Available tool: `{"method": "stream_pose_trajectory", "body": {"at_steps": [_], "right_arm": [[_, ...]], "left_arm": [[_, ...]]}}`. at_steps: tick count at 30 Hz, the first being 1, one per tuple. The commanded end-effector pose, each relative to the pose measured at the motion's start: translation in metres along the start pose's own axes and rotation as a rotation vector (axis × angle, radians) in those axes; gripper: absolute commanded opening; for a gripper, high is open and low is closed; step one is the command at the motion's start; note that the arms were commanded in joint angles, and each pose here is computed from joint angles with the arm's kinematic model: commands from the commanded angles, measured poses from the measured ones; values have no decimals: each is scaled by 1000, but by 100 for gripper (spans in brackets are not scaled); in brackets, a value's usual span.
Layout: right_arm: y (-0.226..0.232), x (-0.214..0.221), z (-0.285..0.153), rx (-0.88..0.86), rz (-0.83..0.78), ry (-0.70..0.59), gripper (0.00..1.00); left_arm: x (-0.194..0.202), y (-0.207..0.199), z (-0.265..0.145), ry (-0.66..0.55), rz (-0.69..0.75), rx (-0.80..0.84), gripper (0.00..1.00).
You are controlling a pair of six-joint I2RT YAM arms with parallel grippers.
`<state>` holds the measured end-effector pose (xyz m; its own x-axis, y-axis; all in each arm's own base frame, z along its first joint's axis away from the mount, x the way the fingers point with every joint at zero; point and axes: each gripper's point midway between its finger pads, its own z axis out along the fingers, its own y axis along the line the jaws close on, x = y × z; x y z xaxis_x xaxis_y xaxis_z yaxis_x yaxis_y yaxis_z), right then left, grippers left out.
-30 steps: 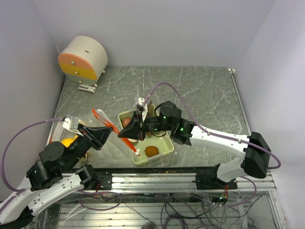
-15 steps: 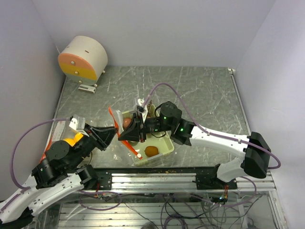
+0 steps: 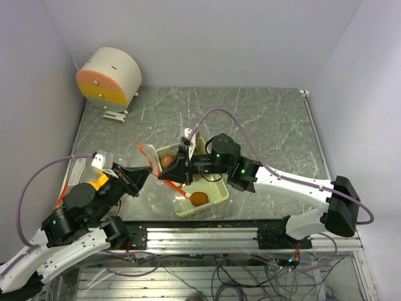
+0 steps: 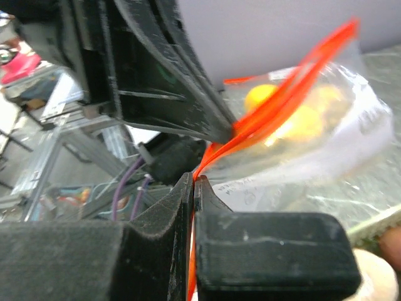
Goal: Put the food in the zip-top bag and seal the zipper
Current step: Open the zipper of the food storage bag.
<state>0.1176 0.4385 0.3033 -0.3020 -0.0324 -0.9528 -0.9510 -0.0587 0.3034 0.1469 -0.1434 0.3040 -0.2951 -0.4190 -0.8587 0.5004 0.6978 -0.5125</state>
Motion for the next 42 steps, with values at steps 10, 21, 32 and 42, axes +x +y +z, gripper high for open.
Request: {"method": "stream_pose_trajectory", "body": {"at_steps": [10,21,32,42], "right_arm": [[-89,-11,-34,572,22,-57,1],[-174,33,-88,1169,101,41,0],[-127,12,-49,797,88,-42,0],[-69,-36,-16,483,64,-126,0]], "left_arm": [[0,37,-23,25,-2,-179,7],[-9,52,-44,118,-32,-355,7],[-28,50,-41,-7,-49,-318,7],[-6,42,-5,-10,-44,-270,26]]}}
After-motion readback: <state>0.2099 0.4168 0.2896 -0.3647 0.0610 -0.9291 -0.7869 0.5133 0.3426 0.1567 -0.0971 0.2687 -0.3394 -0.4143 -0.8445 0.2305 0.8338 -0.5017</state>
